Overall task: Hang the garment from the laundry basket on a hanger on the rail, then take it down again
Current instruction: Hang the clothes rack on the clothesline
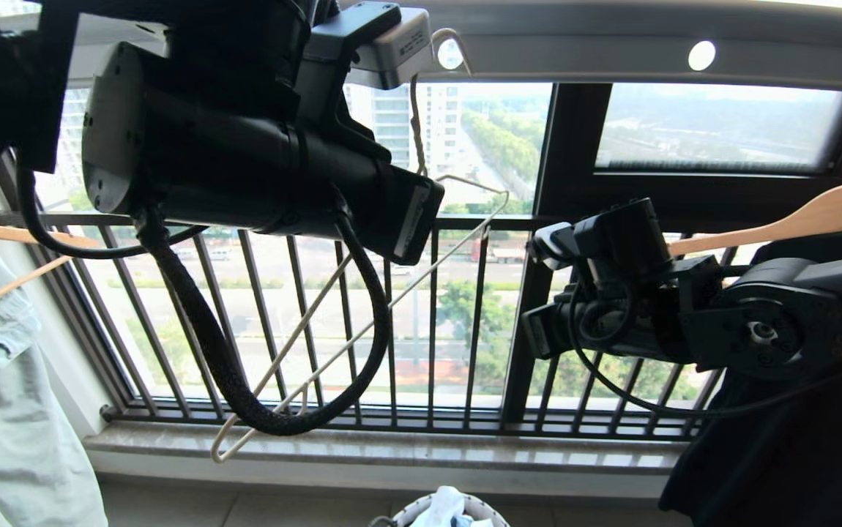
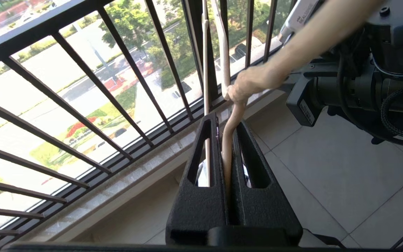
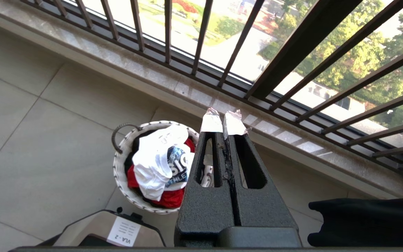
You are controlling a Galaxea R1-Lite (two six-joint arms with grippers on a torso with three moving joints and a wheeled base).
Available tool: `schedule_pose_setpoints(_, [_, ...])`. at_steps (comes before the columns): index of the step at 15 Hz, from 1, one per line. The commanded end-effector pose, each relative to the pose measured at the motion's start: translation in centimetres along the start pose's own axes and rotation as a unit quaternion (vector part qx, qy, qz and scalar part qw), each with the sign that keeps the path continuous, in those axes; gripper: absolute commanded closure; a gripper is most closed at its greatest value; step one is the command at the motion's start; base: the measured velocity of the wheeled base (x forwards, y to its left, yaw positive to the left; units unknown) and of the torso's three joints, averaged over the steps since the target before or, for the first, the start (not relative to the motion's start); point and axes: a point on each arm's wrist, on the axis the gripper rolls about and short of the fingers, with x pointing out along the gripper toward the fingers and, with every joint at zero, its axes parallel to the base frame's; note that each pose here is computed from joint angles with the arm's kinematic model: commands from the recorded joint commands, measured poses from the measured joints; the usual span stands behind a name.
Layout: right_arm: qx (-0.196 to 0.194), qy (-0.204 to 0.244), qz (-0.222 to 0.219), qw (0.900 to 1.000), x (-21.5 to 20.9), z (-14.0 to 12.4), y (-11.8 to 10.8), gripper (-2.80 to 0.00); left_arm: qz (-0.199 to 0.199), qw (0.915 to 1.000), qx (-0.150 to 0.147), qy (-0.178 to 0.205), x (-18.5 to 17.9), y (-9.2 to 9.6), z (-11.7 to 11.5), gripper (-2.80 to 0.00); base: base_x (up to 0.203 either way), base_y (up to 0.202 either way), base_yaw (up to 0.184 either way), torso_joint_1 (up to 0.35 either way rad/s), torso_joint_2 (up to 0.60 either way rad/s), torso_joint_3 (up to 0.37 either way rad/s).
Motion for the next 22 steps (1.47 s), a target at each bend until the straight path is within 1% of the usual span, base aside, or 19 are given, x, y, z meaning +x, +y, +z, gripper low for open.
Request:
schedule_pose_setpoints(1, [0.0,0.0,0.0,1.0,-0.1,0.0,0.0,0.0,0.018,0.9996,-0.004,-0.023,0.0,0.1,0.4,0.0,0.0,0.0,0.0,0.0,0.0,0.0])
schedule_pose_setpoints(2, [-0.001,0.0,0.0,1.0,-0.1,0.0,0.0,0.0,0.032,0.9989,-0.005,-0.033,0.3,0.1,0.6,0.0,0.0,0.0,0.0,0.0,0.0,0.0])
schedule_pose_setpoints(6, [-0.003,0.001,0.001,1.0,-0.1,-0.1,0.1,0.0,0.034,0.9988,-0.003,-0.034,0.3,0.2,0.7,0.0,0.0,0.0,0.0,0.0,0.0,0.0])
schedule_pose_setpoints(10, [-0.003,0.002,0.001,1.0,0.0,-0.1,0.1,0.0,0.037,0.9989,-0.001,-0.031,0.5,0.1,0.5,0.0,0.0,0.0,0.0,0.0,0.0,0.0])
schedule_pose_setpoints(12, [-0.004,0.002,0.001,1.0,0.0,-0.1,0.1,0.0,0.051,0.9985,0.0,-0.021,0.8,0.1,0.1,0.0,0.0,0.0,0.0,0.0,0.0,0.0])
schedule_pose_setpoints(15, [-0.004,0.002,0.001,1.0,0.0,-0.2,0.1,0.0,0.056,0.9983,-0.001,-0.016,1.3,0.3,-0.1,0.0,0.0,0.0,0.0,0.0,0.0,0.0])
schedule_pose_setpoints(16, [-0.004,0.002,0.001,1.0,0.0,-0.1,0.1,0.0,0.059,0.998,-0.002,-0.021,1.6,0.4,0.0,0.0,0.0,0.0,0.0,0.0,0.0,0.0])
schedule_pose_setpoints(18, [-0.004,0.002,0.001,1.0,0.0,-0.2,0.1,0.0,0.064,0.9967,-0.007,-0.051,2.4,0.5,0.5,0.0,0.0,0.0,0.0,0.0,0.0,0.0])
schedule_pose_setpoints(19, [-0.004,0.003,0.001,1.0,0.0,-0.2,0.2,0.0,0.066,0.9961,-0.003,-0.058,2.8,0.5,0.7,0.0,0.0,0.0,0.0,0.0,0.0,0.0])
schedule_pose_setpoints(22, [-0.004,0.002,0.001,1.0,0.0,-0.2,0.1,0.0,0.065,0.9966,0.003,-0.051,3.5,0.4,0.4,0.0,0.0,0.0,0.0,0.0,0.0,0.0])
